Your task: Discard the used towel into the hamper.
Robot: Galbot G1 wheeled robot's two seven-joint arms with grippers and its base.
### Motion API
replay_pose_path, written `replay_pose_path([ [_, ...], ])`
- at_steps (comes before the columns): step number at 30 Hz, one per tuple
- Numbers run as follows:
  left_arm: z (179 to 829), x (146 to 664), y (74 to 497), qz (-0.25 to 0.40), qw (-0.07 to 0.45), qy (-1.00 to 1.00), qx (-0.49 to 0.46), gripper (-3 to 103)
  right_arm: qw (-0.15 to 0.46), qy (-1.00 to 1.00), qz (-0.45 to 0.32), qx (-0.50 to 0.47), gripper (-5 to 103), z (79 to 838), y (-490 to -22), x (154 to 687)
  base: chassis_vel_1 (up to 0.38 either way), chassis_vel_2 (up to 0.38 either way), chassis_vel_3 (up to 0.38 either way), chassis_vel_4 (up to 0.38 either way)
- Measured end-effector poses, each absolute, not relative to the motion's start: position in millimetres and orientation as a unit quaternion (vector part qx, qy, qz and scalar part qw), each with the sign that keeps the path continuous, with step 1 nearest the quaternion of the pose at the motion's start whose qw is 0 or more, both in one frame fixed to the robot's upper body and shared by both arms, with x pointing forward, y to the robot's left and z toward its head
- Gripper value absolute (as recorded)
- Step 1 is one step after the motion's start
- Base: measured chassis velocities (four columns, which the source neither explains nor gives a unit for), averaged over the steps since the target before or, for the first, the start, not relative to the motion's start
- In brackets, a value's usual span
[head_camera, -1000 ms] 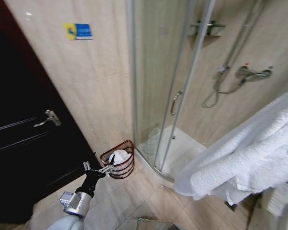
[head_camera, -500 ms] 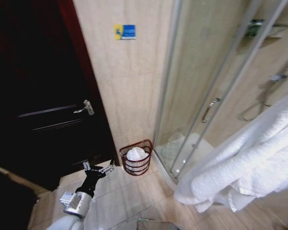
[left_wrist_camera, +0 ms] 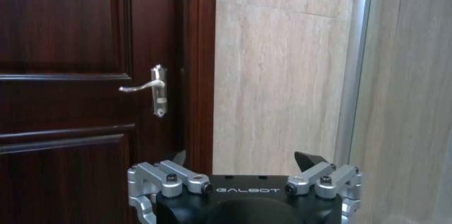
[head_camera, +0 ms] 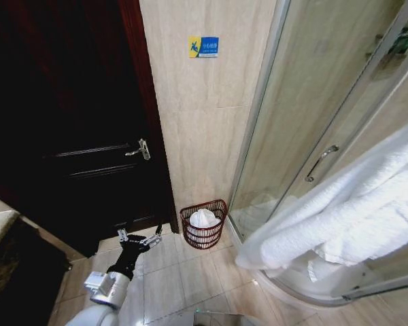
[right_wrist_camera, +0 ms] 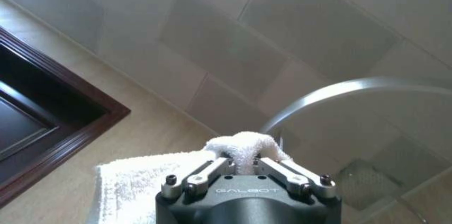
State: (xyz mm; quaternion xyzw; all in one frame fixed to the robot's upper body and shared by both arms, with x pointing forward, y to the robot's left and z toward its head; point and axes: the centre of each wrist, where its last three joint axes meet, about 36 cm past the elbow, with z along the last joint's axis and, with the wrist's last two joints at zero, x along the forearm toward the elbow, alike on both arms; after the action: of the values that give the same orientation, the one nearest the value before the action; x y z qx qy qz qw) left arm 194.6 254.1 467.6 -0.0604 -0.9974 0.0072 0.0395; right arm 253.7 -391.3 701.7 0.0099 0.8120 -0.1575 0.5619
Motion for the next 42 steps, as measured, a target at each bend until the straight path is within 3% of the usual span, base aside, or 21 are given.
replay_pose_path([
  [27, 467.6, 194.6, 254.1, 0.007, 0.040, -0.997, -0.060, 100, 0.556, 0.816, -0.157, 0.013, 5, 696.6, -388.6, 253.7, 0.022, 0.024, -0.017, -0.019],
  [42, 467.6, 194.6, 254.1, 0.007, 0.039, -0.997, -0.060, 100, 0.556, 0.816, -0.156, 0.010, 5, 697.1, -387.5, 253.6, 0.166, 0.167, -0.174, -0.169],
])
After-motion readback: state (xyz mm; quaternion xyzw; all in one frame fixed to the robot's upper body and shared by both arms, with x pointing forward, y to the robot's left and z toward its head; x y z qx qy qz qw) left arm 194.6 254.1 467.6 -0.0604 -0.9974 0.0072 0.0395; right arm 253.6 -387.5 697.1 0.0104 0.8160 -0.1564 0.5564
